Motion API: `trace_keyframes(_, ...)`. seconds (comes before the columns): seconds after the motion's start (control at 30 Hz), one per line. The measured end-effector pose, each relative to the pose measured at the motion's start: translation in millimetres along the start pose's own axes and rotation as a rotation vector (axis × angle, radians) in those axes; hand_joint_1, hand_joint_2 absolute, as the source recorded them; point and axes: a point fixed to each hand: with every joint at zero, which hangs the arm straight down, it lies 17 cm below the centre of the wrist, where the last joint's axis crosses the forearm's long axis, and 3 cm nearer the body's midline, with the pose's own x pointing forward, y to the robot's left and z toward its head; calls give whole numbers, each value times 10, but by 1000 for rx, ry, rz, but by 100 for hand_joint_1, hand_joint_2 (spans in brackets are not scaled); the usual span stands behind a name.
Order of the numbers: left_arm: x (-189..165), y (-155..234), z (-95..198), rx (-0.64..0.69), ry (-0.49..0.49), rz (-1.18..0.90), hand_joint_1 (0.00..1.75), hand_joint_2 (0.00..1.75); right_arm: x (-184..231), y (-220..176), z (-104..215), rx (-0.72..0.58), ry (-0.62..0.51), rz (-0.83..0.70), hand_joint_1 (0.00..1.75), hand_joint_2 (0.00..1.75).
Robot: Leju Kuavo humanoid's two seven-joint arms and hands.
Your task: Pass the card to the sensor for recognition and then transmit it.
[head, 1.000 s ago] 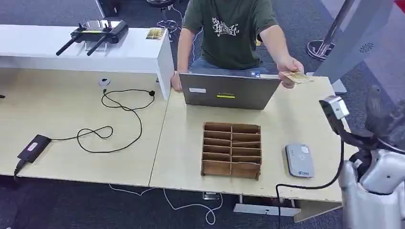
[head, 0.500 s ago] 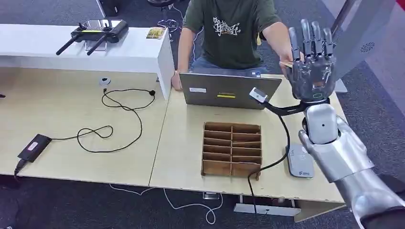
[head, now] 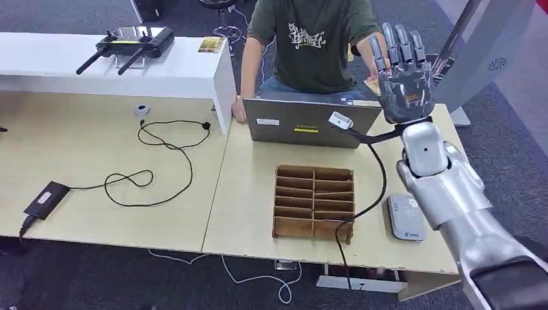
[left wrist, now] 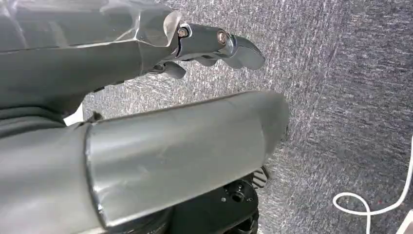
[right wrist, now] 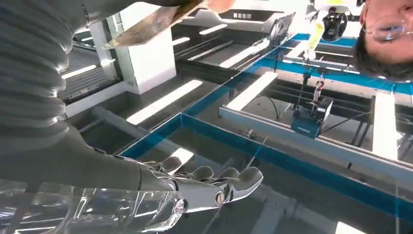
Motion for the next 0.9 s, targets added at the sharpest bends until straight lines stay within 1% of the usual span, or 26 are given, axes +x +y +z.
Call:
trace_keyframes(0.23, 0, -1, 0, -1, 0, -3, 0, 0, 26, 116, 21, 50, -6, -1, 0, 175)
trace_keyframes(0.5, -6, 10, 4, 1, -7, -1, 0, 0, -18, 120, 27, 61, 0, -16, 0, 175)
trace_keyframes(0.63, -27, 25, 10, 3, -10, -1, 0, 0, -84, 90, 38, 58, 21, -28, 0, 175)
trace_keyframes(0.9, -77, 63, 19, 9, -5, -3, 0, 0, -370, 40, 148, 36, 77, -42, 0, 175)
